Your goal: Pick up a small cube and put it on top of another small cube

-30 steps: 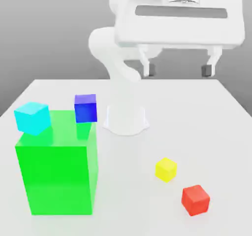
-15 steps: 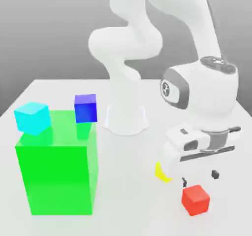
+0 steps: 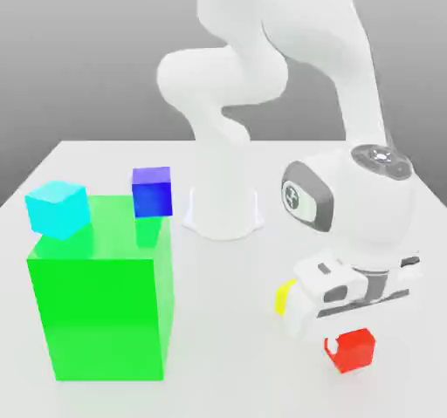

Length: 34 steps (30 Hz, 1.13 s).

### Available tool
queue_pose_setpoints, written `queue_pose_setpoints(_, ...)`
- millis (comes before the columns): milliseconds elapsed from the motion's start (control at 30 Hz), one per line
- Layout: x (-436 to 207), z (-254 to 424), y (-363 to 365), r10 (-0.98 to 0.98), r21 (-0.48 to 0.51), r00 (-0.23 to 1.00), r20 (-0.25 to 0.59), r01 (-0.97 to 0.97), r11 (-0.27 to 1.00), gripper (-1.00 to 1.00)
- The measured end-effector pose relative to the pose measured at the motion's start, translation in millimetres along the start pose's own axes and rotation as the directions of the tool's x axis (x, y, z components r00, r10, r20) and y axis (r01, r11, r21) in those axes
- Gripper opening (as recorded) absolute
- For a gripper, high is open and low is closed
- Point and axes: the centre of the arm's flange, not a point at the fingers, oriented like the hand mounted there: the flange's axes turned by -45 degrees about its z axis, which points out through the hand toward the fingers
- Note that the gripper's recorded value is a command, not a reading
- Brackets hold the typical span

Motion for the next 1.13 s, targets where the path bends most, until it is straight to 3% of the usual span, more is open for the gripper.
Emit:
queue_pose_setpoints(400,-32.1,-140.7,142.9,0.456,-0.07,0.89,-0.011,-0.456,0.887,-1.0)
queue_pose_setpoints(833,-161.4,-271.1,233.2,0.845,-0.011,0.535,-0.005,-0.845,0.535,-1.0)
queue_pose_setpoints(1000,-179.4,-232.6,237.9,0.875,0.004,0.484,0.001,-0.875,0.484,-1.0)
queue_pose_setpoints(1033,-180.2,-223.3,237.6,0.875,0.004,0.483,0.001,-0.875,0.483,1.0)
queue_pose_setpoints(1133,-180.2,-223.3,237.6,0.875,0.004,0.483,0.001,-0.875,0.483,1.0)
